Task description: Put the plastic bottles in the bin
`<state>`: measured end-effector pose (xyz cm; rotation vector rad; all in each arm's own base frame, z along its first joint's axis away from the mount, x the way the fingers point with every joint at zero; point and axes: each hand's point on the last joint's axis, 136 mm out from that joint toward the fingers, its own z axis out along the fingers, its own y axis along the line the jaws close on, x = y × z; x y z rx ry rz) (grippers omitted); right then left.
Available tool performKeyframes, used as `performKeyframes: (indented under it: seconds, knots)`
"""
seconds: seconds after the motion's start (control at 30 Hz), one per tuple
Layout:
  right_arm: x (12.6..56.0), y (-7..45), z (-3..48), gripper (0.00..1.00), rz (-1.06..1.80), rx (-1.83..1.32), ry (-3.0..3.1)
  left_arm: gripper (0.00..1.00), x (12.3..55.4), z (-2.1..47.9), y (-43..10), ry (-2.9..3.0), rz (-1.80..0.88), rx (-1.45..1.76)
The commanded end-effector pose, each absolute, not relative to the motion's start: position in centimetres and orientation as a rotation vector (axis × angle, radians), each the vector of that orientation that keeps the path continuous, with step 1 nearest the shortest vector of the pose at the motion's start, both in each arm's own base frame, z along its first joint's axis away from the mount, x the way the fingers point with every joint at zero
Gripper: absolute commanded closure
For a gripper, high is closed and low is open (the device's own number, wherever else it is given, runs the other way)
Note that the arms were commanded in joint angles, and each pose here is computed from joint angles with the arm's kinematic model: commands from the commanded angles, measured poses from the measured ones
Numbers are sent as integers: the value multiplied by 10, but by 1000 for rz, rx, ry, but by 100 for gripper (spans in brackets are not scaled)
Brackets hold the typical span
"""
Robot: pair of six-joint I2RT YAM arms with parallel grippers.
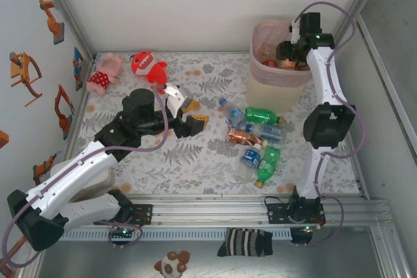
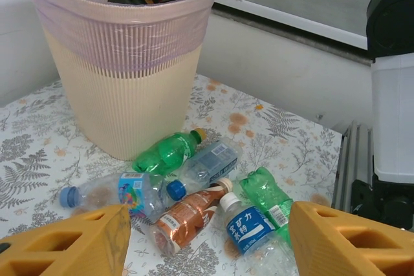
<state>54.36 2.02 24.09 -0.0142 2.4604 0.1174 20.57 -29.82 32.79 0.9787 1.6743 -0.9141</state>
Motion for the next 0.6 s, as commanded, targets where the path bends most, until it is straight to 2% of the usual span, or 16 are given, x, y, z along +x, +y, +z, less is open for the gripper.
performKeyframes:
  seconds: [0.0,0.13,0.27,0.4,0.57]
  knots:
    - [544,2,203,49,85,95,2572,35,205,331,-294,1651,-900,977]
    - [547,0,194,41,79,109,2595,35,205,332,-294,1652,-903,976]
    - [547,-2,207,29,74,126,2570,35,204,333,-292,1649,-899,972]
    - [547,-2,241,21,78,126,2495,34,204,335,-291,1644,-901,969]
    - [540,-1,289,19,83,117,2390,34,204,337,-292,1637,-905,966]
